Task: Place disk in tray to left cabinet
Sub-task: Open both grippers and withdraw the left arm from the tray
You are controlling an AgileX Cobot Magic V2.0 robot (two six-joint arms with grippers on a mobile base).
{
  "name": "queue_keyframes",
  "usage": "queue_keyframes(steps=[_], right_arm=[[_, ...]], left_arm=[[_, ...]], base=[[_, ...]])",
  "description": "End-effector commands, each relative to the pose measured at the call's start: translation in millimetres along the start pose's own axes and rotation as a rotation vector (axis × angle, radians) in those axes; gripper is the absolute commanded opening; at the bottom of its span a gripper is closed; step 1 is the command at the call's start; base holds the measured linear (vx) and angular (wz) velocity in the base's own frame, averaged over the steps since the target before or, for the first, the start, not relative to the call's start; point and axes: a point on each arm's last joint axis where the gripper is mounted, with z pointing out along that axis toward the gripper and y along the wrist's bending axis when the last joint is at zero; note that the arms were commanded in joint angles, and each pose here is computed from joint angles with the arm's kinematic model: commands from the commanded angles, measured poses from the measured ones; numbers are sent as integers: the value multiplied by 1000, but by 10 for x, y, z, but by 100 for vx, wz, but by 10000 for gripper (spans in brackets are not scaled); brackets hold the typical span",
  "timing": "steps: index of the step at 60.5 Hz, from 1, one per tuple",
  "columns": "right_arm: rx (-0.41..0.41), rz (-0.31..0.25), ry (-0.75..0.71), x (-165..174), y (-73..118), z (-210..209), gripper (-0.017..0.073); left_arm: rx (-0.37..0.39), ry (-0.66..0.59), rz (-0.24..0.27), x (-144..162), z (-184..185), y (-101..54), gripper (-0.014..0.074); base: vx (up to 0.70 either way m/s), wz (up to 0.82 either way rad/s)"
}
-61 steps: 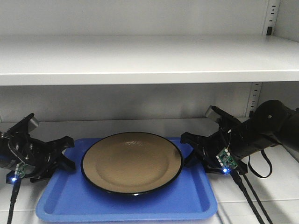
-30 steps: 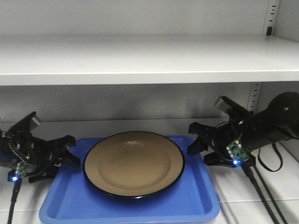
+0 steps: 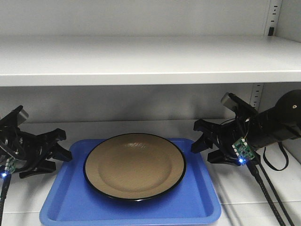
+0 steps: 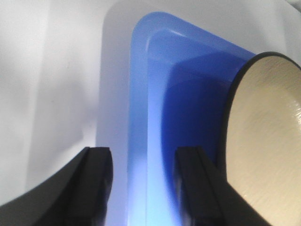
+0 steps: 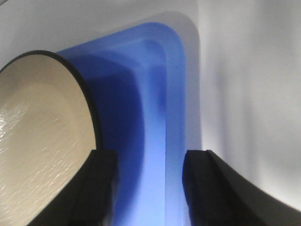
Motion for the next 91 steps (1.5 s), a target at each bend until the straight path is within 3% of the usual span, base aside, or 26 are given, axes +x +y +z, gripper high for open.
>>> queue_keyframes(steps=[1, 30, 43, 53, 62, 67, 74, 91], right_arm=[[-55, -20, -112, -108, 176, -274, 396], [-55, -20, -112, -108, 177, -274, 396], [-55, -20, -112, -108, 177, -274, 396], [-55, -20, -112, -108, 177, -274, 396], [-55, -20, -112, -108, 177, -274, 396], [-55, -20, -112, -108, 177, -274, 396], [-55, -20, -112, -108, 177, -274, 396], [-55, -20, -112, -108, 177, -274, 396]], left_arm=[[58, -99, 2, -106, -221, -176, 440], [51, -51, 8, -52, -217, -154, 440], [12, -181, -7, 238, -476, -83, 440], [-43, -303, 22, 660, -777, 34, 438], [-94, -397, 104, 991, -1021, 120, 406], [-146, -456, 190, 1166, -1141, 190, 366], [-235, -536, 336, 1462, -1267, 335, 262], [-348, -604, 558, 2218, -1302, 718, -10]], base=[[0, 0], [0, 0], [0, 0], [0, 0], [0, 0], [0, 0], [0, 0], [0, 0]])
